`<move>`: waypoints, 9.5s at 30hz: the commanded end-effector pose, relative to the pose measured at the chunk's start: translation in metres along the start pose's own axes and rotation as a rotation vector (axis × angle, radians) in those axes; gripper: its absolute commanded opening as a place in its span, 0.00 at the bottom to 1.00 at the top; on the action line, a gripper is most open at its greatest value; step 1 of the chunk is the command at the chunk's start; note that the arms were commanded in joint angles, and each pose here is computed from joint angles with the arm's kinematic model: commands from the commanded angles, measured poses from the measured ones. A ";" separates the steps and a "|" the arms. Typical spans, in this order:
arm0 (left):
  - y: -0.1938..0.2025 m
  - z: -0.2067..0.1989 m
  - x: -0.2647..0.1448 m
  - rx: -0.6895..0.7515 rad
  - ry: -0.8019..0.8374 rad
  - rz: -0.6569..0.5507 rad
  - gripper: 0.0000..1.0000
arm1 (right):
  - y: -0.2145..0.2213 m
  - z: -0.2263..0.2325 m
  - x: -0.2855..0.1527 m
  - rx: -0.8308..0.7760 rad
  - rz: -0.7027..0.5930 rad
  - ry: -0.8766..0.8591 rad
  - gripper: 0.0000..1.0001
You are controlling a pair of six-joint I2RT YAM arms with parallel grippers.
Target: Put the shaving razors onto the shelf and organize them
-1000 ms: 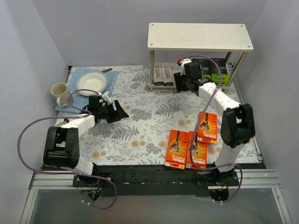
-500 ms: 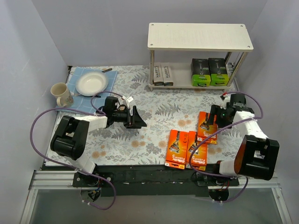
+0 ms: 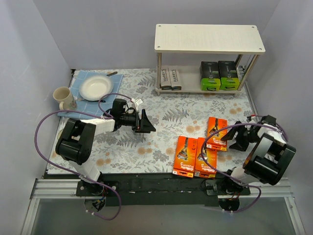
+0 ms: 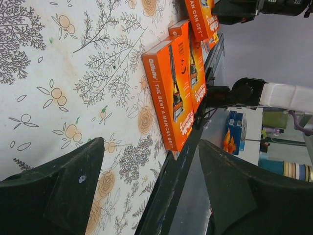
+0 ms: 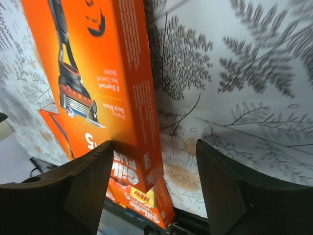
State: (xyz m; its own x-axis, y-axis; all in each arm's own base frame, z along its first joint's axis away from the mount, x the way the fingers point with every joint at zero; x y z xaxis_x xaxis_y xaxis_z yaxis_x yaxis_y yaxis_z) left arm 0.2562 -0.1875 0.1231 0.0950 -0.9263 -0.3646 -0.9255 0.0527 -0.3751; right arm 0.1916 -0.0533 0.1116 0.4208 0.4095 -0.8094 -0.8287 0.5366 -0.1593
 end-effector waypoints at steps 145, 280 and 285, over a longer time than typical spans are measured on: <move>-0.282 -0.194 0.004 0.982 0.009 -0.628 0.00 | -0.229 0.457 0.035 -0.861 -1.009 -0.371 0.02; 0.018 -0.057 0.124 0.383 -0.120 0.107 0.64 | 0.049 0.043 0.066 -0.140 0.285 -0.107 0.54; 0.008 -0.069 0.141 0.326 0.020 0.107 0.66 | 0.051 0.040 0.075 -0.109 0.252 -0.128 0.24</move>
State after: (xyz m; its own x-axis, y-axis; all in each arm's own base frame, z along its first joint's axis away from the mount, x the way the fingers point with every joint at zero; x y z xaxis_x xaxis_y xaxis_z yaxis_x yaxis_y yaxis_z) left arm 0.2295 -0.3258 0.1098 0.0361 -0.8626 -0.5046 -0.7654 0.3008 -0.5689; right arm 0.1931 0.0355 0.0794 0.1926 0.6549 -0.7307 -0.9559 0.2936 0.0111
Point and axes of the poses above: each gripper's point midway between its finger pads, its own x axis out along the fingers, its own z axis along the line the jaws close on, y = z × x, the point moved 8 cm from there along -x, back along the fingers, and after that the axes turned 2 degrees about x, right-handed, at the moved point
